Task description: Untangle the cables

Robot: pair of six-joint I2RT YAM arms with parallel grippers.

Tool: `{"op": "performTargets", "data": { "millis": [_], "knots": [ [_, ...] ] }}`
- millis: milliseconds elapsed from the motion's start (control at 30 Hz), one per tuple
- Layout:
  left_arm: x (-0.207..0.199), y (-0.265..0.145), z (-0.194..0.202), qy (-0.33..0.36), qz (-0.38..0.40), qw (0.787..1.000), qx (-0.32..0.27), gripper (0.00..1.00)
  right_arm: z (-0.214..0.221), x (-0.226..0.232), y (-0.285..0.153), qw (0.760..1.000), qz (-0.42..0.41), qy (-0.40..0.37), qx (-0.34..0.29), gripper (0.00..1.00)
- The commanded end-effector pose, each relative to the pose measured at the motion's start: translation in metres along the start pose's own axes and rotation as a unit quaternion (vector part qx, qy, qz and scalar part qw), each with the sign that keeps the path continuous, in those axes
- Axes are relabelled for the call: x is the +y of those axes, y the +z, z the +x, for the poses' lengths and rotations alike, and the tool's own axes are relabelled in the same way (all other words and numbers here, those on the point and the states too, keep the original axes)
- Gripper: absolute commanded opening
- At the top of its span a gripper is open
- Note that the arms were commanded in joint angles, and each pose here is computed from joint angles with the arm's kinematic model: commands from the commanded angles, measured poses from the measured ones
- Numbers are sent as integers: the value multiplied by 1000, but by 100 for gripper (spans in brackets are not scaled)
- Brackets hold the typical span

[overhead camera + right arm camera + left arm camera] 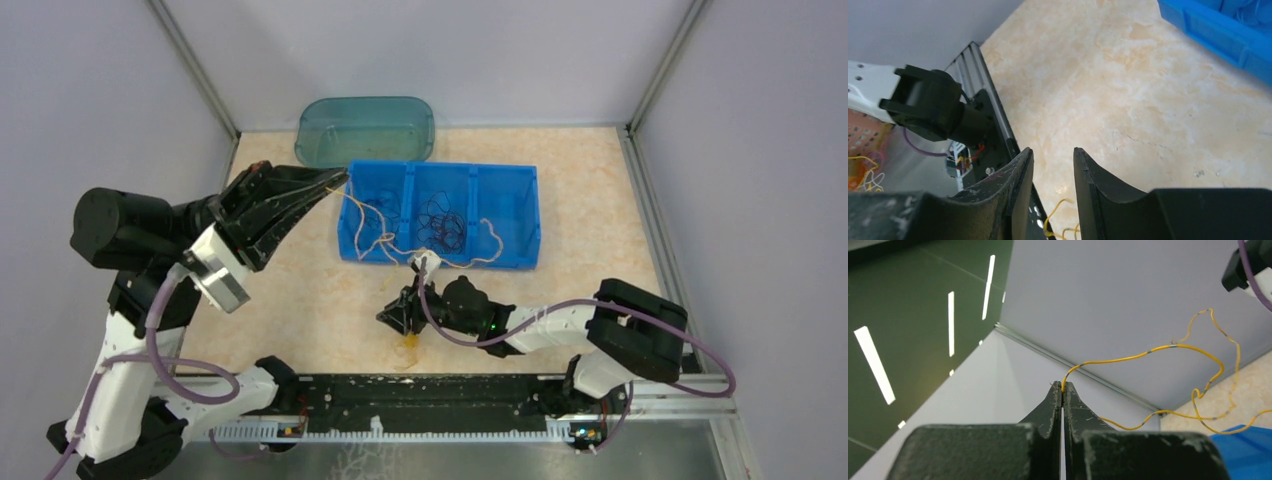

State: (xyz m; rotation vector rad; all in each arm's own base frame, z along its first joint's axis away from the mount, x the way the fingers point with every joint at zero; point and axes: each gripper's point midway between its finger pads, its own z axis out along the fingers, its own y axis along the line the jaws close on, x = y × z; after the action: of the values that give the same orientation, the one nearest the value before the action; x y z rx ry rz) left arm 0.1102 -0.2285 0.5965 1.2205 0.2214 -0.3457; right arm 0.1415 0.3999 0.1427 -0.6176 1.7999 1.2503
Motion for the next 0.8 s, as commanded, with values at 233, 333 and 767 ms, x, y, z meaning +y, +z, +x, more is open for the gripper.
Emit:
{"op": "performTargets", "data": {
  "millis": [233, 333, 767],
  "knots": [
    [30, 6, -19, 27, -28, 999, -21, 0, -7, -7, -9, 999, 32, -2, -29, 49],
    [13, 5, -4, 10, -10, 1000, -7, 0, -33, -8, -23, 997, 56, -17, -58, 61],
    [-82, 10, 109, -164, 33, 983, 82, 0, -137, -122, -153, 890, 424, -14, -168, 72]
  ]
}}
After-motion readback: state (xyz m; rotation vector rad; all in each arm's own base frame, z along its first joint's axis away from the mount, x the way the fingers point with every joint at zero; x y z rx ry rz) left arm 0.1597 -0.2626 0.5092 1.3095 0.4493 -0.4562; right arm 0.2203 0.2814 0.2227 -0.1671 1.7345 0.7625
